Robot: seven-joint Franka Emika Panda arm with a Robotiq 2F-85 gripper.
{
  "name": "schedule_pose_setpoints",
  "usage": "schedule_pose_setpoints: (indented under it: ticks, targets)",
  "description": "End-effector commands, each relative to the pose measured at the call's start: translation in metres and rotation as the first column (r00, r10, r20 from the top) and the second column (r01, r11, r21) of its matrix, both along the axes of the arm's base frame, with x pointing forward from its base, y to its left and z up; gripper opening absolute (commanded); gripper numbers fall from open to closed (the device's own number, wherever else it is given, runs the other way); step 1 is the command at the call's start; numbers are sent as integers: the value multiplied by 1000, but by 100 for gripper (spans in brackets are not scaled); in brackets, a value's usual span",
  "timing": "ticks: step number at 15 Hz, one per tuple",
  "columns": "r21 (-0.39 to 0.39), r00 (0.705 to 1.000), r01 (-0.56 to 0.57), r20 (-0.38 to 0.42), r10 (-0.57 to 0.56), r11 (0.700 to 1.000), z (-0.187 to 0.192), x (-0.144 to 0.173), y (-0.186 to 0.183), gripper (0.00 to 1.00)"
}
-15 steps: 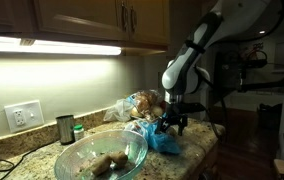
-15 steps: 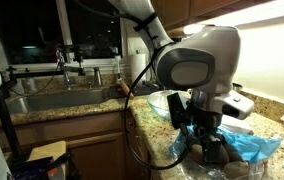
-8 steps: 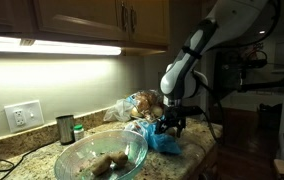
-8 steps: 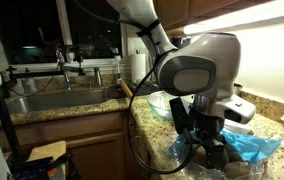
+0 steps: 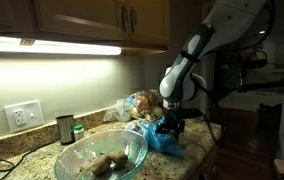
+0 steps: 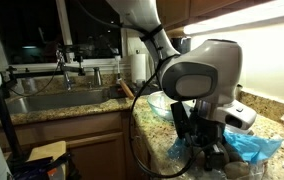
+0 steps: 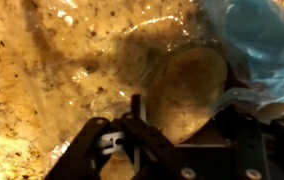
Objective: Remove three potatoes from the plastic bag and place them in the glass bowl on the left
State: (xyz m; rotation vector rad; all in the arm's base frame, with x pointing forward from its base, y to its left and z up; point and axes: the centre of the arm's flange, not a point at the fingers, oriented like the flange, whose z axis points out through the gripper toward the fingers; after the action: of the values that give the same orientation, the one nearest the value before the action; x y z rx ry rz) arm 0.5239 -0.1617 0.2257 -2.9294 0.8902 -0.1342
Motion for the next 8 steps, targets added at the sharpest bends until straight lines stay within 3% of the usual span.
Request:
schedule_pose_setpoints:
  ticks: [1,2,8]
  targets:
    - [11,1000,11,-5,-11,1000,-4,0,3,42]
    - [12,1000,10,-4,-10,1000,-3,0,4,37]
    - [7,1000,-7,-2,7,1000,6,-1,8,36]
